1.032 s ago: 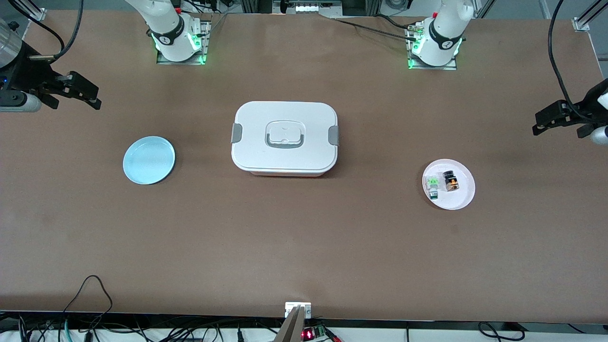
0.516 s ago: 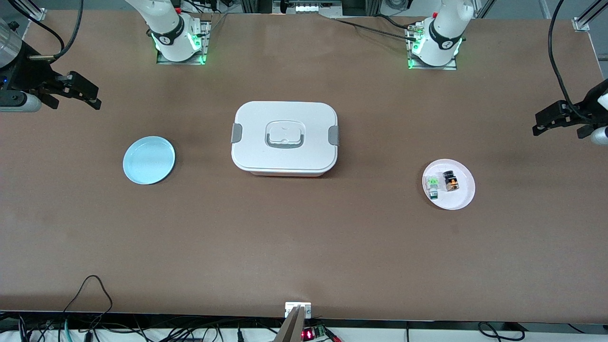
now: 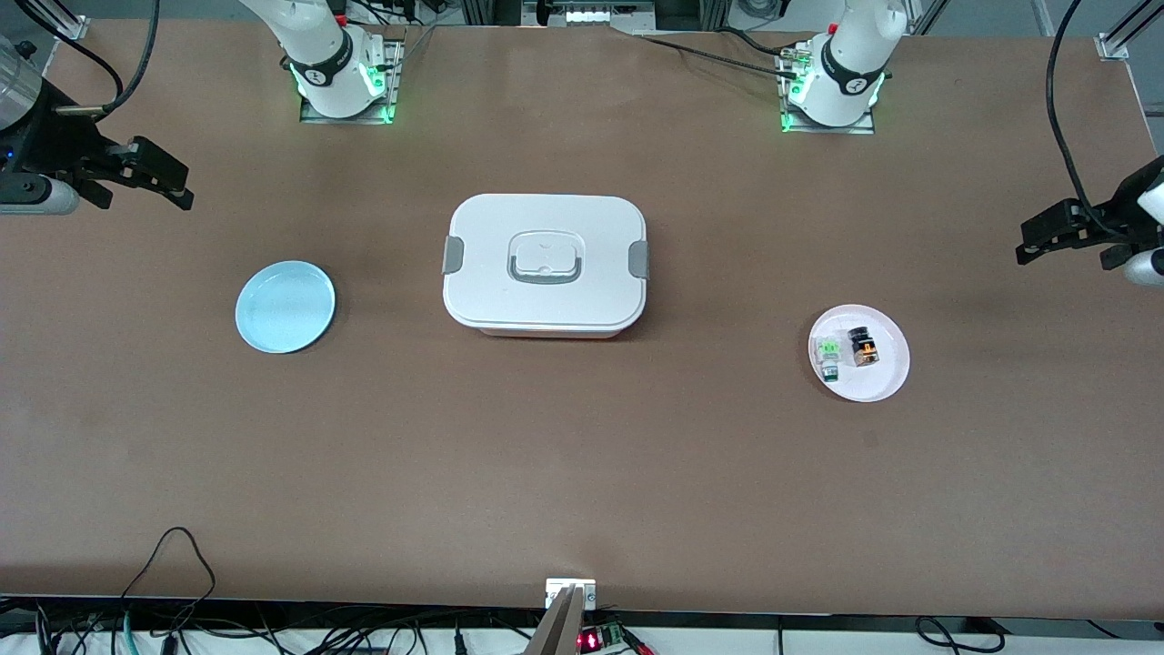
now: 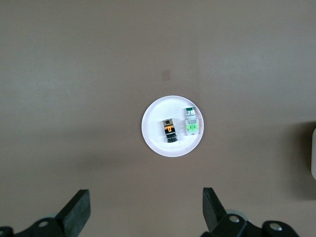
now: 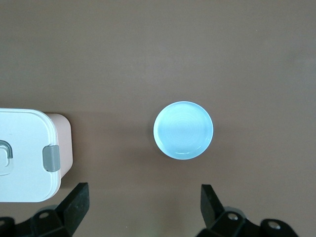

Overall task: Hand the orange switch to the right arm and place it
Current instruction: 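Move the left gripper over the white plate toward the orange switch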

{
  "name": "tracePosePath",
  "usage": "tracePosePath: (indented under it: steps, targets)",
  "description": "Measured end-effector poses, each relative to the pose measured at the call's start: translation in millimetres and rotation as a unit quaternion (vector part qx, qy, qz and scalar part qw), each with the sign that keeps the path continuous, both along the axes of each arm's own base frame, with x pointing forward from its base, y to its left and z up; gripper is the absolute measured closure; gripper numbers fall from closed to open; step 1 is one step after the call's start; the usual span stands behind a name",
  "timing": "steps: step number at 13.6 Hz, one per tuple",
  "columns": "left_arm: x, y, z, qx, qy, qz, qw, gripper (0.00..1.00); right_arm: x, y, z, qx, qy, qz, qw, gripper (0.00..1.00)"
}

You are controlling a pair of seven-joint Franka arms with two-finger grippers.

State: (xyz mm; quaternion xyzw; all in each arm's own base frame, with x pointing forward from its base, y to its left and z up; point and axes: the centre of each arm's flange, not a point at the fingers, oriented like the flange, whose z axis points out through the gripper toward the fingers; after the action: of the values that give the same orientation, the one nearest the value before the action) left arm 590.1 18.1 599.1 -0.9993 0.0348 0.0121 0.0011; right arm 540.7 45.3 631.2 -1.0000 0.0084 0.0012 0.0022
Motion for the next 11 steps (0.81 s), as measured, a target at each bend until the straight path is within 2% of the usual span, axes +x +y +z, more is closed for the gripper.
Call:
tracePosePath:
  steps: [6, 9, 11]
  targets:
    - [10, -26, -28, -0.002, 0.023, -0.022, 0.999, 0.00, 0, -7, 0, 0.000, 0.001, -0.007, 1.000, 0.00]
    - [21, -27, -59, -0.003, 0.049, -0.037, 0.998, 0.00, -1, -8, -1, 0.000, 0.005, -0.007, 1.000, 0.00]
    - [31, -23, -90, -0.006, 0.058, -0.069, 0.996, 0.00, -1, -8, -1, 0.000, 0.006, -0.007, 1.000, 0.00]
